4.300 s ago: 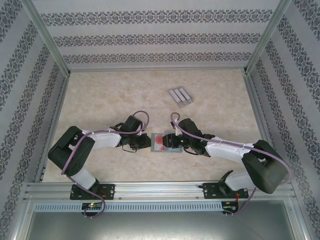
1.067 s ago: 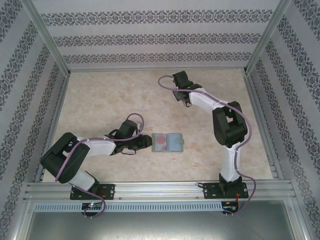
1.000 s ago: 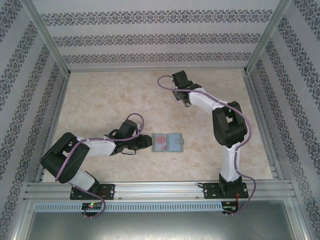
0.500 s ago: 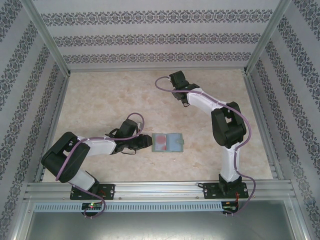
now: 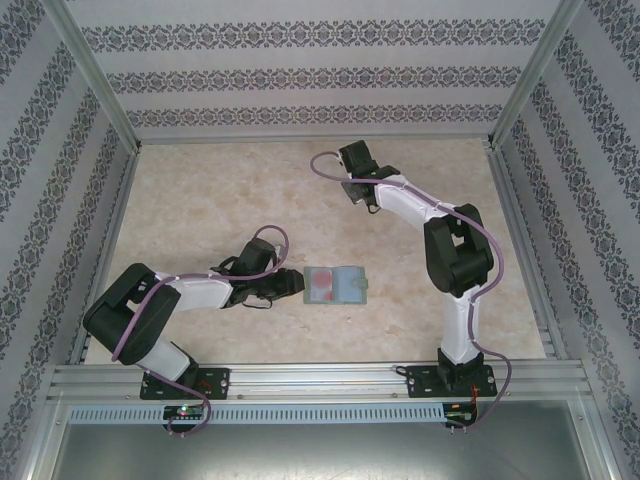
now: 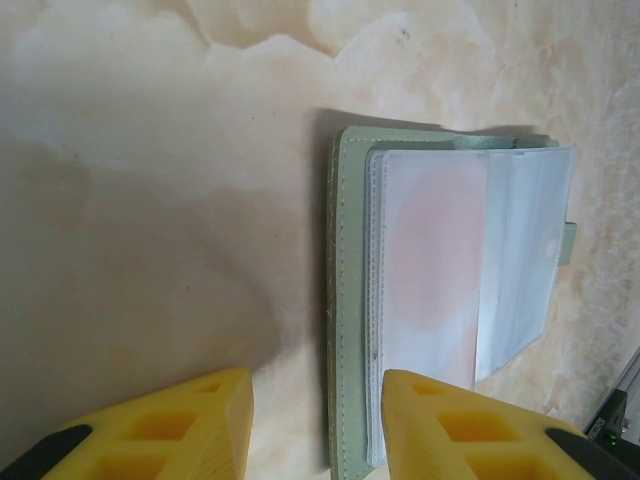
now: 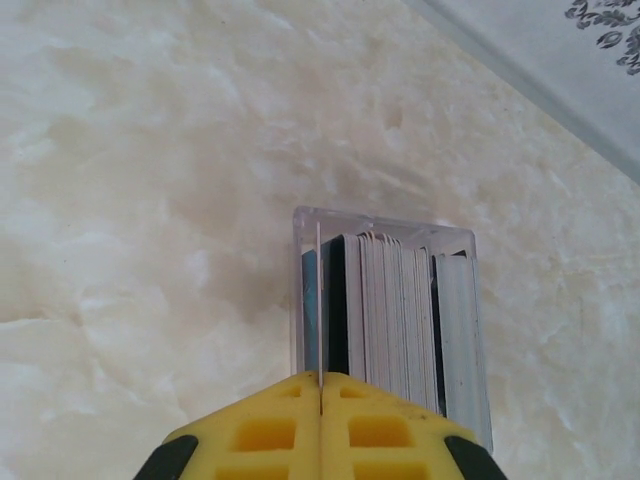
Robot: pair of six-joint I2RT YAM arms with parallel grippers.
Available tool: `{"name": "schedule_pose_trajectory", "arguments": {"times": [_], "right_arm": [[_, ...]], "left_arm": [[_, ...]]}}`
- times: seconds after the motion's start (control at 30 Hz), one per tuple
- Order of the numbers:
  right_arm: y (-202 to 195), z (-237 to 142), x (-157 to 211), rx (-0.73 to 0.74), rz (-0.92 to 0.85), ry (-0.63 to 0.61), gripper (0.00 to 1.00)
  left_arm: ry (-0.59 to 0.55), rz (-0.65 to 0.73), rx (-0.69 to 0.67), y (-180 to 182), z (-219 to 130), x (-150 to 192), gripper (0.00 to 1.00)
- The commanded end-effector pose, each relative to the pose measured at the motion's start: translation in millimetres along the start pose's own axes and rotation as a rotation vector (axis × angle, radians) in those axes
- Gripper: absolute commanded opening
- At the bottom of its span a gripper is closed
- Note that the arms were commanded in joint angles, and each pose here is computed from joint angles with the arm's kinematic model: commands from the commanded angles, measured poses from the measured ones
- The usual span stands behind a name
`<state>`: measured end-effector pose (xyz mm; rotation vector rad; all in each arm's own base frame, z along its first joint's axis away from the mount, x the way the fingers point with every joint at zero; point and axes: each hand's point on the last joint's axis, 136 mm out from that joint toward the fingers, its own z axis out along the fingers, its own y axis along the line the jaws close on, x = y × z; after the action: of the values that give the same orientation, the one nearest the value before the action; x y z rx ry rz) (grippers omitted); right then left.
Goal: Put the credit cards into the card holder
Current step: Pick up the credit card from the storage box, then insert the credit card into the card slot.
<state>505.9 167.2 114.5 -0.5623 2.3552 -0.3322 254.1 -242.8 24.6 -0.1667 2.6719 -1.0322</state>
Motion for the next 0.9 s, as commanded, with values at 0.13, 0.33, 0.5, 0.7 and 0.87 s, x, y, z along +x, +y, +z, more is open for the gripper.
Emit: {"name": "schedule_pose_trajectory", "arguments": {"times": [0.13, 0.33, 0.5, 0.7, 0.87], "right_arm": [[-8, -57, -28, -0.102, 0.121, -0.095, 0.00], [13, -112, -29, -0.335, 0.260, -0.138, 0.00], [47, -154, 2, -0.582, 0.431, -0.116, 0.00], [109, -171, 79, -0.928, 0.607, 0.049, 0.00], [137, -170, 136, -1.070, 0.643, 0.189, 0.00]], "left_arm": [[0.054, -0.045, -0.205, 57, 8, 22, 0.38], [0.005, -0.036, -0.180, 54, 0, 20, 0.38], [-0.014, -0.042, -0.169, 55, -4, 22, 0.38], [-0.037, -0.013, -0.116, 46, -10, 22, 0.39], [-0.044, 0.011, -0.091, 38, -11, 19, 0.39]]}}
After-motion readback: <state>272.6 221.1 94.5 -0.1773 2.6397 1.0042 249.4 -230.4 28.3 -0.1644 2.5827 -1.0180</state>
